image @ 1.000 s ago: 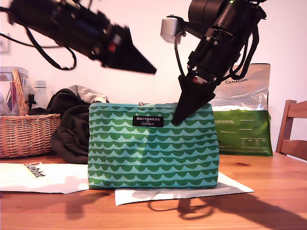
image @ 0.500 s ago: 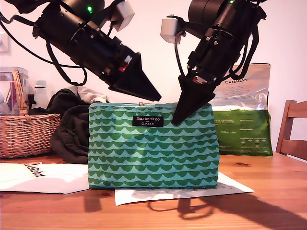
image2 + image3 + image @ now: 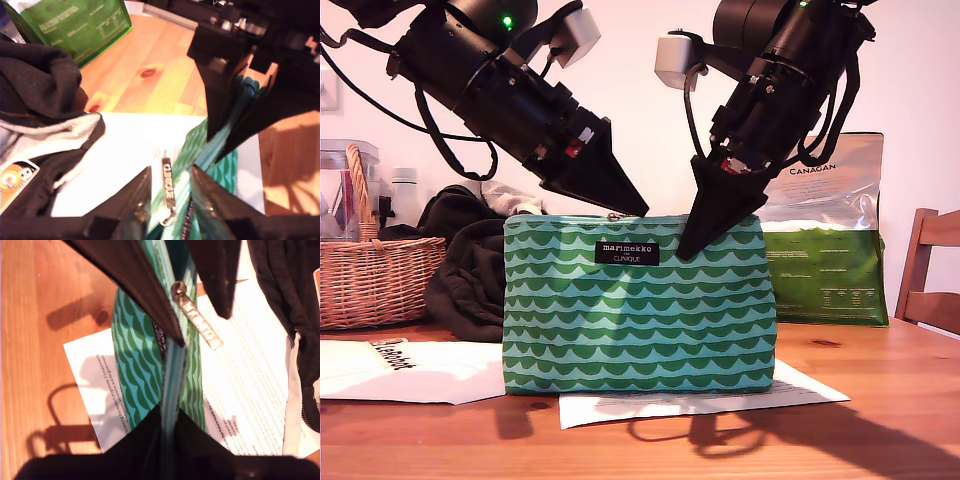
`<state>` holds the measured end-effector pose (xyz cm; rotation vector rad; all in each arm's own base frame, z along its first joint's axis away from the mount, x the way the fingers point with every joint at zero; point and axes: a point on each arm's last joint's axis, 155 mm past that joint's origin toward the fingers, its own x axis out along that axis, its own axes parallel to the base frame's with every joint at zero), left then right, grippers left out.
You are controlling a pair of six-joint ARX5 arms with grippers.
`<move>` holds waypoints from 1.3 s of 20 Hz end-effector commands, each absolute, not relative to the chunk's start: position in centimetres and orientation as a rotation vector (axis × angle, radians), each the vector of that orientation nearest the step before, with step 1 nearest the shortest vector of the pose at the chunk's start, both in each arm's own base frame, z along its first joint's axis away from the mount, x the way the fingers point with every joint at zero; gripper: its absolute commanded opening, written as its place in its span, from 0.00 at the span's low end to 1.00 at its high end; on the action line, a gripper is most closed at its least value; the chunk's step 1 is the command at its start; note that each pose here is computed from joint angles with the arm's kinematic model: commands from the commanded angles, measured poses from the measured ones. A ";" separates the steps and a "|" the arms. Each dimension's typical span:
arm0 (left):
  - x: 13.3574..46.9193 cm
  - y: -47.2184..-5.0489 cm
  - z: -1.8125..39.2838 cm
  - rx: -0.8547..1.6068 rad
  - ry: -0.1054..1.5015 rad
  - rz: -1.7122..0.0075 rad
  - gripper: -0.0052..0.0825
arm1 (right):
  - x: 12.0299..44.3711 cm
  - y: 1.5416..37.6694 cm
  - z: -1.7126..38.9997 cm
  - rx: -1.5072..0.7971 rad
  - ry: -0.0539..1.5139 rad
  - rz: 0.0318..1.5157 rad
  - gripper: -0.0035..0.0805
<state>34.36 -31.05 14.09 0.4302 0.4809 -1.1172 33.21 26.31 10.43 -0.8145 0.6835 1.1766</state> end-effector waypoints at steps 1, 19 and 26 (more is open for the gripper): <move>34.3 -31.3 12.2 0.433 0.529 -1.132 0.16 | 32.9 26.5 10.1 -0.807 0.688 1.187 0.03; 35.1 -29.1 15.9 0.434 0.479 -1.057 0.03 | 33.2 26.3 10.1 -0.806 0.686 1.178 0.03; 35.9 -27.0 16.9 0.433 0.485 -0.997 0.03 | 33.5 25.5 9.9 -0.825 0.707 1.147 0.03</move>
